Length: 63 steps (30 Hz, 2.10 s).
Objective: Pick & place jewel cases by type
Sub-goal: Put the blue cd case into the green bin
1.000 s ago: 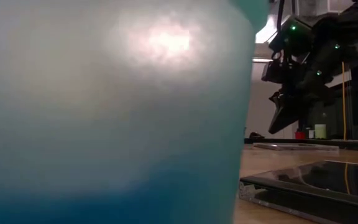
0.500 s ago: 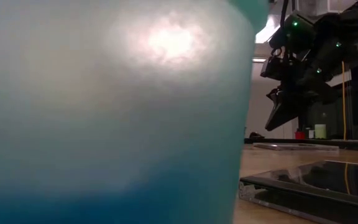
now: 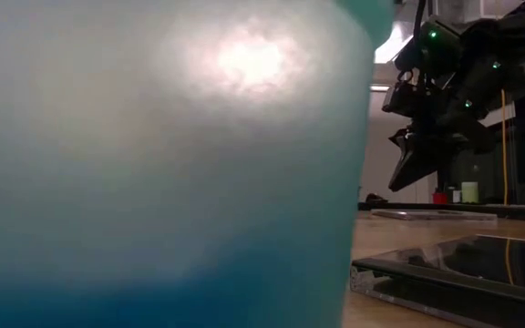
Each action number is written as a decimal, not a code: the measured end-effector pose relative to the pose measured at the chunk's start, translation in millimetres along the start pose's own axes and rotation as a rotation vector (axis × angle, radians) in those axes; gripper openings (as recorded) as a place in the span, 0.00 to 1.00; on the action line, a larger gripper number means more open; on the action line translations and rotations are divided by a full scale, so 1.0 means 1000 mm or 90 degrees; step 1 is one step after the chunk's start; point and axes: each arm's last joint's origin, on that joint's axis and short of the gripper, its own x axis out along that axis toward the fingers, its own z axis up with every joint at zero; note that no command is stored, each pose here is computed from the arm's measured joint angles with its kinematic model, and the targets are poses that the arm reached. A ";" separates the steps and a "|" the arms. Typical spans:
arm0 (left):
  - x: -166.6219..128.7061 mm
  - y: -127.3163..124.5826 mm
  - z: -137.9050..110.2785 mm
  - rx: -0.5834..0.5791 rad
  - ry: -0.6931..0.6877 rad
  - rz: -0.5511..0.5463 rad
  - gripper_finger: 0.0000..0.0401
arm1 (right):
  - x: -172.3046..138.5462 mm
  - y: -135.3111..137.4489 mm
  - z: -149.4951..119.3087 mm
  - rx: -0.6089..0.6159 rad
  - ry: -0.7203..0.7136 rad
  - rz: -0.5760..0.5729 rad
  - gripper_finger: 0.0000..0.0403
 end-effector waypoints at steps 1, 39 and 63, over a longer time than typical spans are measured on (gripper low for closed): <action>0.000 -0.002 0.000 0.023 -0.001 -0.004 0.02 | 0.000 0.000 0.000 -0.001 0.000 0.000 0.01; -0.030 -0.056 -0.007 1.007 -0.036 0.317 0.02 | 0.000 -0.004 0.003 0.017 -0.020 -0.010 0.01; -0.031 -0.059 -0.001 0.238 -0.201 0.126 0.02 | 0.000 -0.006 0.003 -0.012 -0.027 0.020 0.01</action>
